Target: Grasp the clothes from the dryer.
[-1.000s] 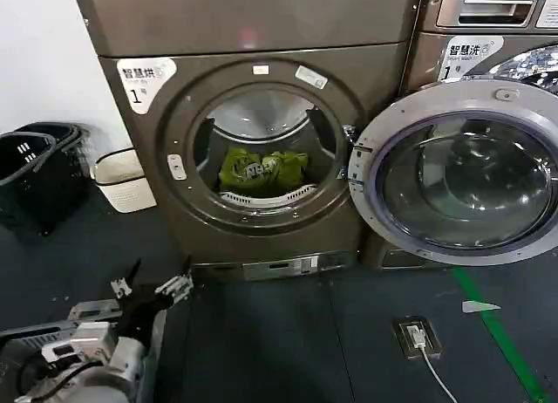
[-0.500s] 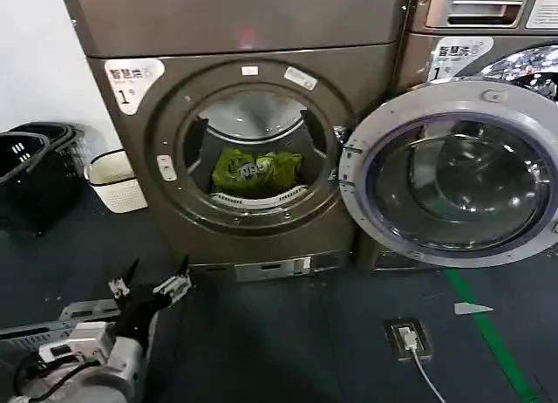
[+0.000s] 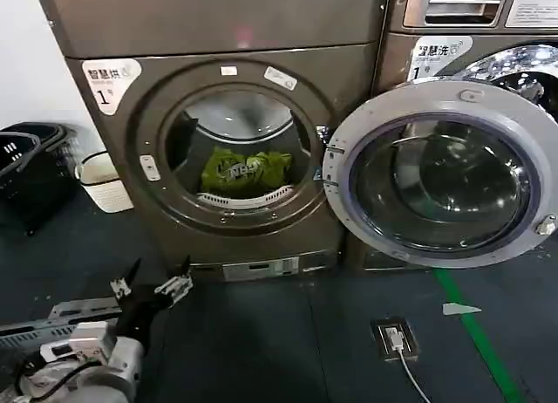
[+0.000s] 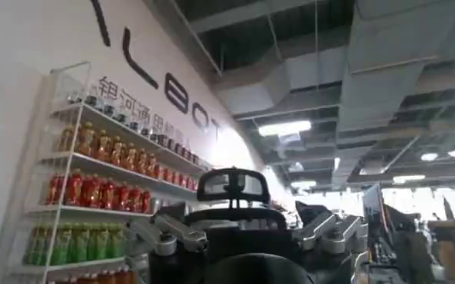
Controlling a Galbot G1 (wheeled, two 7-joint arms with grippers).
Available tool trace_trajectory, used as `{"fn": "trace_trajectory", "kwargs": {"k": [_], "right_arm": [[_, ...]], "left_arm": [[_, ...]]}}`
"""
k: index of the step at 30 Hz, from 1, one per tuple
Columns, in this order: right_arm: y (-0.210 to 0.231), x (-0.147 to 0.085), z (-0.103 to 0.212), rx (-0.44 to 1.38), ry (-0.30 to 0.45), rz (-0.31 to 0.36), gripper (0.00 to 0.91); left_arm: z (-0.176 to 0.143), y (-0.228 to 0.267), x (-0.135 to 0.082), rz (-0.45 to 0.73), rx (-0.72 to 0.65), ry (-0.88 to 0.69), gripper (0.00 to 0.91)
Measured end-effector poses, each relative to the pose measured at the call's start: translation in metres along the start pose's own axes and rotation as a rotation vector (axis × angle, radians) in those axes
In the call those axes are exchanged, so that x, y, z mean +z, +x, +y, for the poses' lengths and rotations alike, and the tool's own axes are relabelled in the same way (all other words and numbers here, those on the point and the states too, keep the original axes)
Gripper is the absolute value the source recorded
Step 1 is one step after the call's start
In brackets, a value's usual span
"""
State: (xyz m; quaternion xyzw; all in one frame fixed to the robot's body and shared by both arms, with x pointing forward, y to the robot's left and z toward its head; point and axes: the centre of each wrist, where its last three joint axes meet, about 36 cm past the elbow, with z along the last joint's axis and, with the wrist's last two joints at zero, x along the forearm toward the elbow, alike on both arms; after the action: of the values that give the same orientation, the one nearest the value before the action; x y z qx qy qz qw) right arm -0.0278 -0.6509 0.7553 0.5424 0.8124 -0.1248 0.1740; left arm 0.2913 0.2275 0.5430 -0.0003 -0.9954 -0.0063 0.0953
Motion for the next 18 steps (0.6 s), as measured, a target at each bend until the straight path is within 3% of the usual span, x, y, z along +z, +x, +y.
{"fn": "trace_trajectory", "kwargs": {"k": [18], "right_arm": [[0.0009, -0.0010, 0.0004, -0.012, -0.009, -0.007, 0.907]], "left_arm": [[-0.0007, -0.0014, 0.0000, -0.002, 0.007, 0.003, 0.907]]}}
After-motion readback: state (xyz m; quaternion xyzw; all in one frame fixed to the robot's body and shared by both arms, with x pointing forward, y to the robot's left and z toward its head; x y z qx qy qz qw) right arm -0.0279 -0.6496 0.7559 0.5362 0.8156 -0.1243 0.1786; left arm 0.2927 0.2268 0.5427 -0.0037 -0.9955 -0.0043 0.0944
